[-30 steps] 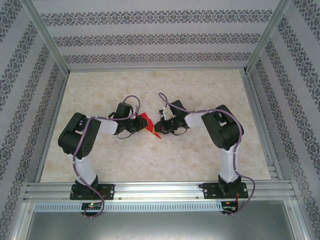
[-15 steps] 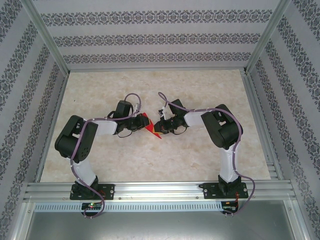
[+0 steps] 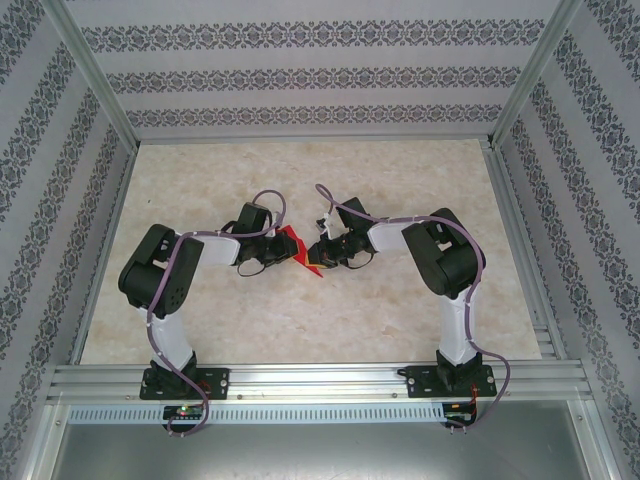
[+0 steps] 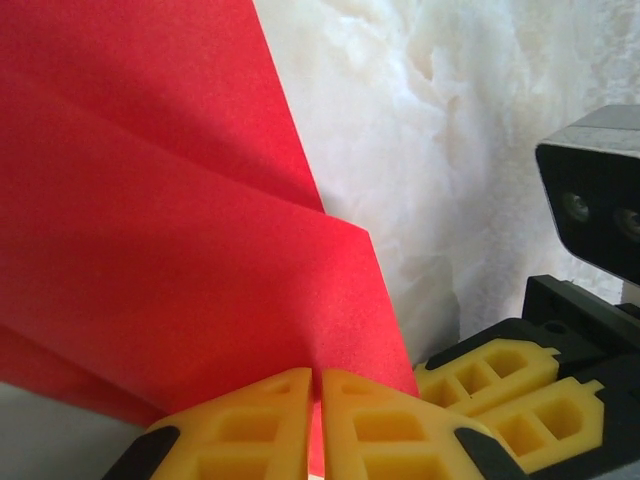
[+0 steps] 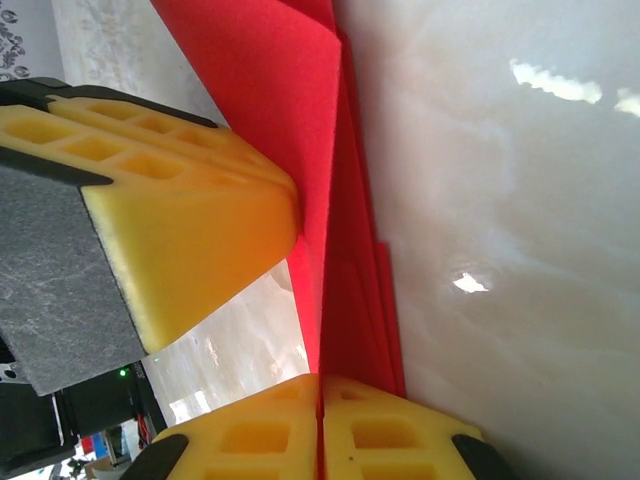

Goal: Fold a paper plane with a square sheet of paper (pick it up from the middle)
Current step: Fold the wing for the fifth time at the center of the table.

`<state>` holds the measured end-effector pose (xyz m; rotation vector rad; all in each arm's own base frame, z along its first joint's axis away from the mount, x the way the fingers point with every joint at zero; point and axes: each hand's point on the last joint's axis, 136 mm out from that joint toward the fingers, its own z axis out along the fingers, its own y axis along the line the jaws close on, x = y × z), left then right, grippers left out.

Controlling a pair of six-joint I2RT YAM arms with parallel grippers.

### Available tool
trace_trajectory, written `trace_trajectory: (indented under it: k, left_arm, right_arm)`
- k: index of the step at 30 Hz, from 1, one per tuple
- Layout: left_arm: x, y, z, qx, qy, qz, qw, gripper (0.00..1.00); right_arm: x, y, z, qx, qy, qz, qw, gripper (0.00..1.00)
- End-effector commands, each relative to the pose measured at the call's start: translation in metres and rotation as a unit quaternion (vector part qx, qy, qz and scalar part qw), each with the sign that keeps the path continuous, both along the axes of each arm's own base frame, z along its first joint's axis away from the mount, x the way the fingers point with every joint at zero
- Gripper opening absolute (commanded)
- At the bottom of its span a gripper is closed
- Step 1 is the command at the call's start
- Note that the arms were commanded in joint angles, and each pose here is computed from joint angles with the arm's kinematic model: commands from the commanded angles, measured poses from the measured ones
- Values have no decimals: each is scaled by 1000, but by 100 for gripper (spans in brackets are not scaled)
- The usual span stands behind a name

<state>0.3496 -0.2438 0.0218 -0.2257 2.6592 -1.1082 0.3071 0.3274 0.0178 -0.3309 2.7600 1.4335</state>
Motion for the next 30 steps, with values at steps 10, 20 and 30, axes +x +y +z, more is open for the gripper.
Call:
trace_trajectory:
  k: [10,20,30]
  left_arm:
    - [-9,12,-24,58,27,-2,998,12]
    - [-12,11,-27,54,29,-7,998,12]
    - [-12,13,-29,57,32,-4,998,11]
  right_arm:
    - [-4,-12,4,-34,-5,-6,999,20]
    - [-21,-20,-6,-45,14,-4,999,10]
    - [-23,-23,0,-51,7,-1,999,14]
